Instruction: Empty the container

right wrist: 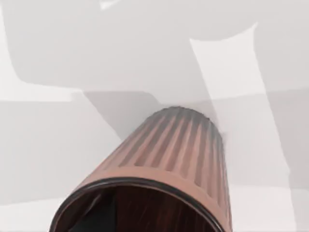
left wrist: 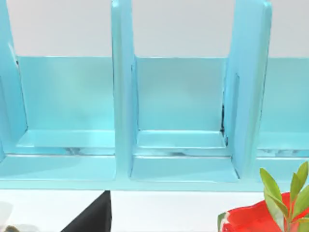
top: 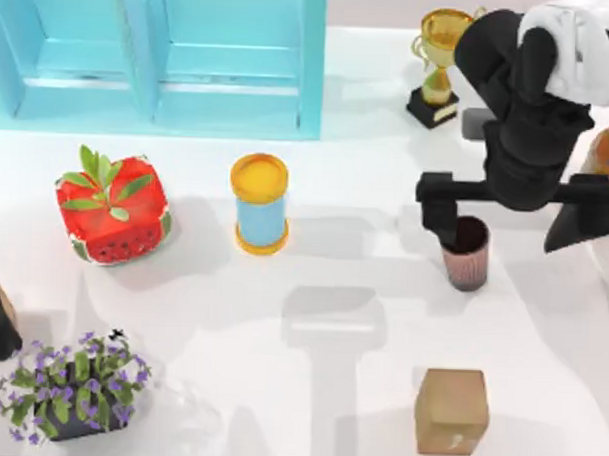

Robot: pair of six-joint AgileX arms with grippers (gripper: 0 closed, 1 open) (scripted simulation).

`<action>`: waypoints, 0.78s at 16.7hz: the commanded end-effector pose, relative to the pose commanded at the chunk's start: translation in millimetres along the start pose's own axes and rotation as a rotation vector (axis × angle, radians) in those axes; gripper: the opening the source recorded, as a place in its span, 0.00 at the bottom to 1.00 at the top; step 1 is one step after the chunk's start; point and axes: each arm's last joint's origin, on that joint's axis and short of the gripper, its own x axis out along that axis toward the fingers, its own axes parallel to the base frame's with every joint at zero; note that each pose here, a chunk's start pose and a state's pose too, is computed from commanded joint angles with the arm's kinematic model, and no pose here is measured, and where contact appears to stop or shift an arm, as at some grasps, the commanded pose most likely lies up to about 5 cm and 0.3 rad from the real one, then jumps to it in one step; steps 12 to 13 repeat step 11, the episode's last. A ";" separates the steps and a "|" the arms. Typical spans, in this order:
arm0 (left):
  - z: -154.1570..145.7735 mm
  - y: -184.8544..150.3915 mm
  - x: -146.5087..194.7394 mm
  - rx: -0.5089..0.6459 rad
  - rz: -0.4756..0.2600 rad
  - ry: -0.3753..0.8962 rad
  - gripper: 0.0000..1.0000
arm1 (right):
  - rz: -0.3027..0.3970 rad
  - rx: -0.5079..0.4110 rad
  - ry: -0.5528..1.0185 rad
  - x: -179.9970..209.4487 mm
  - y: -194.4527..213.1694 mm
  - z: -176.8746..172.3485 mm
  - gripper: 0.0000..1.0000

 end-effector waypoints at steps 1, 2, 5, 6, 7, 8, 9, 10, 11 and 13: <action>0.0 0.0 0.0 0.000 0.000 0.000 1.00 | 0.000 0.000 -0.002 -7.1 0.5 1.8 1.00; 0.0 0.0 0.0 0.000 0.000 0.000 1.00 | -0.002 -0.001 -0.001 -15.3 1.0 3.3 1.00; 0.0 0.0 0.0 0.000 0.000 0.000 1.00 | -0.010 0.000 0.007 -44.4 0.0 5.5 1.00; 0.0 0.0 0.0 0.000 0.000 0.000 1.00 | -0.011 0.001 0.008 -55.3 -1.2 5.5 1.00; 0.0 0.0 0.0 0.000 0.000 0.000 1.00 | -0.011 0.002 0.008 -65.6 -2.7 5.0 1.00; 0.0 0.0 0.0 0.000 0.000 0.000 1.00 | -0.010 0.002 0.008 -74.8 -4.0 4.2 1.00; 0.0 0.0 0.0 0.000 0.000 0.000 1.00 | -0.007 0.001 0.006 -82.5 -4.9 3.4 1.00; 0.0 0.0 0.0 0.000 0.000 0.000 1.00 | -0.003 0.000 0.003 -88.4 -5.4 2.7 1.00; 0.0 0.0 0.0 0.000 0.000 0.000 1.00 | -0.001 -0.001 0.000 -91.3 -5.6 2.4 1.00; 0.0 0.0 0.0 0.000 0.000 0.000 1.00 | -0.001 -0.001 0.000 -91.3 -5.6 2.4 1.00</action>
